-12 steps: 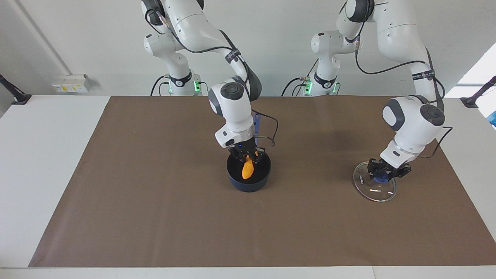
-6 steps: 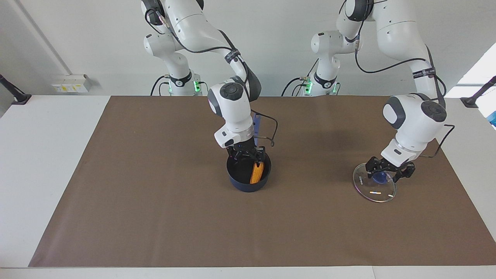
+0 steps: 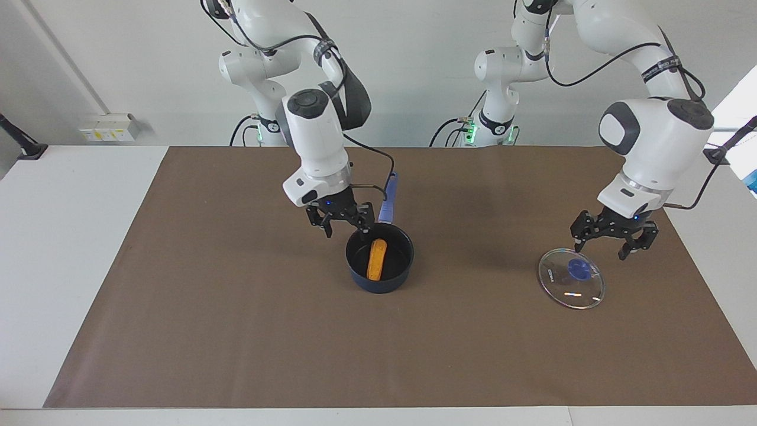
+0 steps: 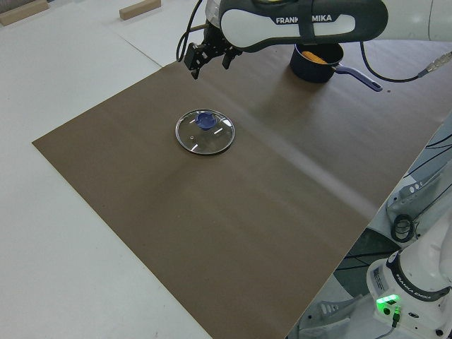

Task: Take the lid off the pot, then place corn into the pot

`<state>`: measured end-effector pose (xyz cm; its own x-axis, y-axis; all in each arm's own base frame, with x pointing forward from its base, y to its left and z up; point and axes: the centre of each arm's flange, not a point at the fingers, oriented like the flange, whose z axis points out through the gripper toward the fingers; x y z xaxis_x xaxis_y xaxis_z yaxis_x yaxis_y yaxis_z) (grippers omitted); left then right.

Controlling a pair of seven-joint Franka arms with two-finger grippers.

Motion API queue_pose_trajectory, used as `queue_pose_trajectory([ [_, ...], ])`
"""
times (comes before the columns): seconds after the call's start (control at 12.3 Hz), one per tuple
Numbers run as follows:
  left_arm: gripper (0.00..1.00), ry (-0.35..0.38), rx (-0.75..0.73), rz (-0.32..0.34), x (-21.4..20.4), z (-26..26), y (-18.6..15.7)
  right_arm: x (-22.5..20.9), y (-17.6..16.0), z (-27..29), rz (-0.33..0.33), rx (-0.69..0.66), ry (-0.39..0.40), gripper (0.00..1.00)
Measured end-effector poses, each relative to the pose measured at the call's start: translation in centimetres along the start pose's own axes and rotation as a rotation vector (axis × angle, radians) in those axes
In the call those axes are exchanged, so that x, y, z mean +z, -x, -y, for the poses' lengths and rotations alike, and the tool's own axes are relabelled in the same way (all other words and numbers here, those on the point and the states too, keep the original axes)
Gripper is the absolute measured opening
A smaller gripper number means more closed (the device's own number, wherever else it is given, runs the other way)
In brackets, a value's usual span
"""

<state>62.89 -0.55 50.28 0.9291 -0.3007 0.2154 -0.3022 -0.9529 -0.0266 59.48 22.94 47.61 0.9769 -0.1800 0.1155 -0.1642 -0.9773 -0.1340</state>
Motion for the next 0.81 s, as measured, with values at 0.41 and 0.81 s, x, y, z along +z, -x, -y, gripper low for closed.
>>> queue_pose_trajectory([
  [0.41,1.00,-0.014,0.049,0.043,-10.1,-2.2,0.4,-10.5,-0.5,-10.6,0.056,-0.077,0.046,0.93],
  [0.81,1.00,-0.010,0.069,0.096,-16.0,-3.7,1.9,-17.8,-0.6,-17.2,0.088,-0.121,0.060,1.00],
])
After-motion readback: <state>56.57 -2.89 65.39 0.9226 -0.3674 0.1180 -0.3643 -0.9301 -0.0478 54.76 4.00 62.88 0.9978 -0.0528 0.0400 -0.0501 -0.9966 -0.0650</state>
